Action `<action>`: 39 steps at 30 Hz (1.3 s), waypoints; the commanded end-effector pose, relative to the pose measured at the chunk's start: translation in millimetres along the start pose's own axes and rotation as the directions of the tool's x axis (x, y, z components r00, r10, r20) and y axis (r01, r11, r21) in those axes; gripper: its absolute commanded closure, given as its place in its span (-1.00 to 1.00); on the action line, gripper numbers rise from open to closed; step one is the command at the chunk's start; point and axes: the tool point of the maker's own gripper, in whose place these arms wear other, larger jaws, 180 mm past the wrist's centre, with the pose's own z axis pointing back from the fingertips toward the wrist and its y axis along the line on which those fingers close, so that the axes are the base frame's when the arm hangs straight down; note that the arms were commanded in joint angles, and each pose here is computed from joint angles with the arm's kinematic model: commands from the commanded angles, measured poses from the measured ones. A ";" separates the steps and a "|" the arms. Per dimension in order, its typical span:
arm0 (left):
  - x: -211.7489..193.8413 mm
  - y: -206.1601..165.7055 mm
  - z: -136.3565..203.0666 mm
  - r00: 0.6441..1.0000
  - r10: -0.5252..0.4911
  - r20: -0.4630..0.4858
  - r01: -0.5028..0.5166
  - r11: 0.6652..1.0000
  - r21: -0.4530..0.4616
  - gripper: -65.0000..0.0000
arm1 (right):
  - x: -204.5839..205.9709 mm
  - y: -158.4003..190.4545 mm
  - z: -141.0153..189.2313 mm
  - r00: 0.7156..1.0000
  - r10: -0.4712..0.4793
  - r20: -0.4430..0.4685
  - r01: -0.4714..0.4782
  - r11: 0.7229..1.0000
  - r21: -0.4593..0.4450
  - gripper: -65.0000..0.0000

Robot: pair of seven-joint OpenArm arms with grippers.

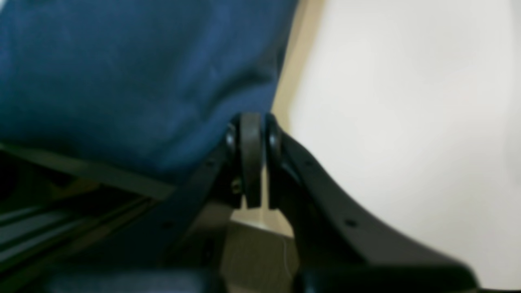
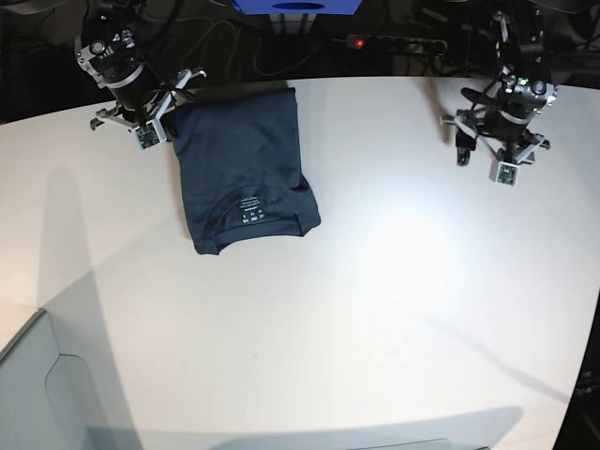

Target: Fold the T-shirt properly

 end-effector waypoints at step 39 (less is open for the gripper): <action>-177.1 -92.1 108.3 0.889 0.198 -0.414 -0.239 0.970 -0.048 1.00 | -132.2 12.3 72.0 0.953 -0.128 -0.274 0.125 0.992 -0.029 1.00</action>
